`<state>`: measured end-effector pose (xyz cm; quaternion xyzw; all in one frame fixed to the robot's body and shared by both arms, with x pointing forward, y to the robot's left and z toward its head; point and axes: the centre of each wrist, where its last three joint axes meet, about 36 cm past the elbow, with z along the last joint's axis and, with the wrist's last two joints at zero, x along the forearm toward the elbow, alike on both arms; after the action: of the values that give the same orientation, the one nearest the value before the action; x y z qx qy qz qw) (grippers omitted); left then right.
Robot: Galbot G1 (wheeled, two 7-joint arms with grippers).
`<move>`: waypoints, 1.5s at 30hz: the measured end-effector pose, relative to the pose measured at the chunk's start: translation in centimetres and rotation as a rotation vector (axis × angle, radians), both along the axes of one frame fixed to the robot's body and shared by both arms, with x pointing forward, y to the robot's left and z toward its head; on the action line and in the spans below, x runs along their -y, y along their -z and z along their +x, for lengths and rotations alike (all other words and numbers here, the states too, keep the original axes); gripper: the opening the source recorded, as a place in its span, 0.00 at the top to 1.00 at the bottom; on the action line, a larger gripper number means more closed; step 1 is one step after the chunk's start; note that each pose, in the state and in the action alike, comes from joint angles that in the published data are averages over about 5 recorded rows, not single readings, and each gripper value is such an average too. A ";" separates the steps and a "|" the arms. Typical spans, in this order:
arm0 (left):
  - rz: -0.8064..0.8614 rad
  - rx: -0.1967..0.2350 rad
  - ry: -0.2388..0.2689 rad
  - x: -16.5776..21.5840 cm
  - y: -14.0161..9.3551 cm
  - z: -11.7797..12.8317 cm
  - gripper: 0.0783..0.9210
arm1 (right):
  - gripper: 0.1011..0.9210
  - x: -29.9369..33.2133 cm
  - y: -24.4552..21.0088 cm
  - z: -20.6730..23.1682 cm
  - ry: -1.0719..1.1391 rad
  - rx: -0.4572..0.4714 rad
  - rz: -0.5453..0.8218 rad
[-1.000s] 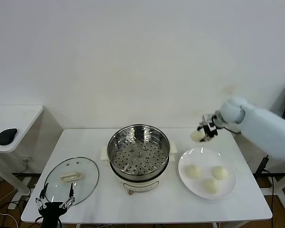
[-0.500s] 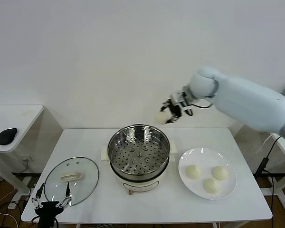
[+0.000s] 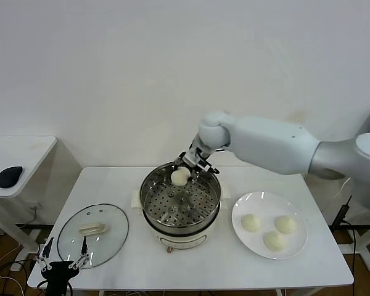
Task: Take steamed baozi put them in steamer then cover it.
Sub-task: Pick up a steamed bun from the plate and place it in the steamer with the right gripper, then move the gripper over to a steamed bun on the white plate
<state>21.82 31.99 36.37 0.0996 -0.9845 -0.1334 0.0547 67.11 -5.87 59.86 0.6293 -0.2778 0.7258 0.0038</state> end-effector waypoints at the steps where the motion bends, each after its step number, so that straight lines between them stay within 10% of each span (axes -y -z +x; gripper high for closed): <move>1: 0.000 0.000 0.000 0.0 0.0 0.0 0.12 | 0.42 -0.2 0.3 0.1 -0.021 0.008 -0.007; 14: 0.001 0.001 0.002 -0.2 0.1 0.2 0.12 | 0.42 -1.8 2.3 1.8 -0.194 0.096 -0.072; 25: 0.003 0.002 -0.003 -0.3 0.0 0.0 0.12 | 0.14 -1.8 1.8 2.3 -0.205 0.106 -0.077; 45: 0.002 0.002 0.026 0.3 -0.7 0.0 0.12 | 0.12 14.6 -6.7 -4.9 0.461 -0.010 0.025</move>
<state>21.86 31.64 37.03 0.0872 -0.9856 -0.1351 0.0520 62.26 -20.44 66.57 0.5527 -0.4232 0.6992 0.1630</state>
